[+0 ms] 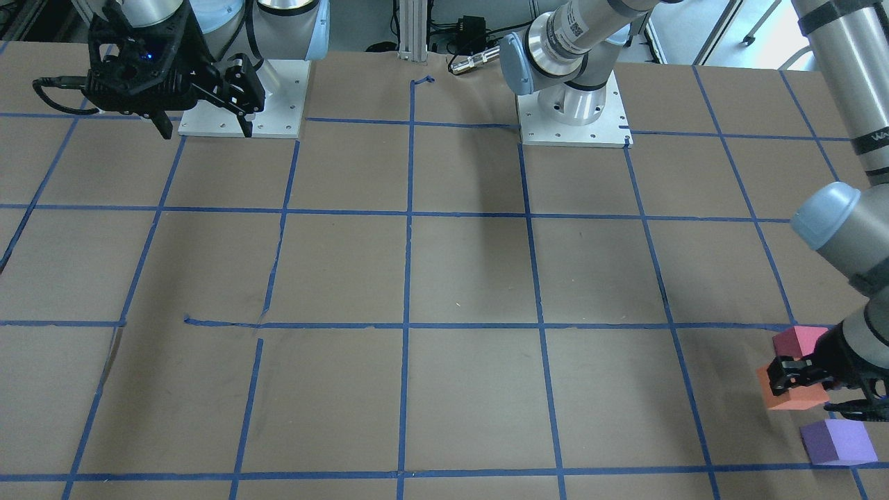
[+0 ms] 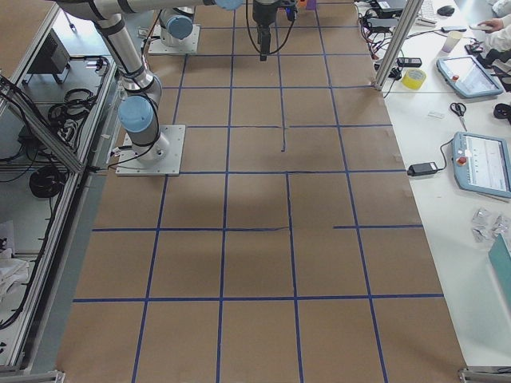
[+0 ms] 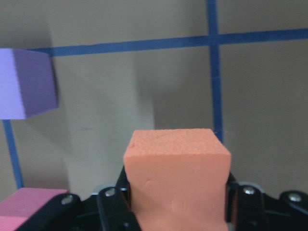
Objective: Arrange blocks in a line
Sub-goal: 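Lower the orange cube between the purple and pink cubes with the left gripper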
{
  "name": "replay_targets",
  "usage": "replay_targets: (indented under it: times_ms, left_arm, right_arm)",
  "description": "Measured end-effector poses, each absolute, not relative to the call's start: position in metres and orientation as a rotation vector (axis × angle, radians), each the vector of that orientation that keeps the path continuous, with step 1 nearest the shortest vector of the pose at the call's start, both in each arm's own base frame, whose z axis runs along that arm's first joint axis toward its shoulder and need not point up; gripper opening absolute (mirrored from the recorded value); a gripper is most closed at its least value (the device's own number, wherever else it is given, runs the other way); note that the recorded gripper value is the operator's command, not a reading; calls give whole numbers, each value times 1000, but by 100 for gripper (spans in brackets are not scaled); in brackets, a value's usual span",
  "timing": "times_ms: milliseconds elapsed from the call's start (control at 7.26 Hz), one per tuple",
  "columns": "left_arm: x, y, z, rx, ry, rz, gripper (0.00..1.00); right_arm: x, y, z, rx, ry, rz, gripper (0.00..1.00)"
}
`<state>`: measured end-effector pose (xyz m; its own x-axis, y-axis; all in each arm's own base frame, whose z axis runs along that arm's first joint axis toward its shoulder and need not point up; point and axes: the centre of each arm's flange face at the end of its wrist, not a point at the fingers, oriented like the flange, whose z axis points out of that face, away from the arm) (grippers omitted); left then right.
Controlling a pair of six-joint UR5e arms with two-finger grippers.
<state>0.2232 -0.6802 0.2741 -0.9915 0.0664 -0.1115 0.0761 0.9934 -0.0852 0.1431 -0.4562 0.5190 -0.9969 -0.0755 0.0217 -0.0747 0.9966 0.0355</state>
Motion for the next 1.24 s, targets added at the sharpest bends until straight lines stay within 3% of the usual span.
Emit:
replay_targets:
  times_ms: [413,1239]
  left_arm:
    - [283,-682,270,101,3019,-152,0]
    - [294,-689,218,87,3067,-77,0]
  right_arm:
    - [143,-458,518,124,-3116,-45,100]
    - [144,-467,500,121,-3126,-111,100]
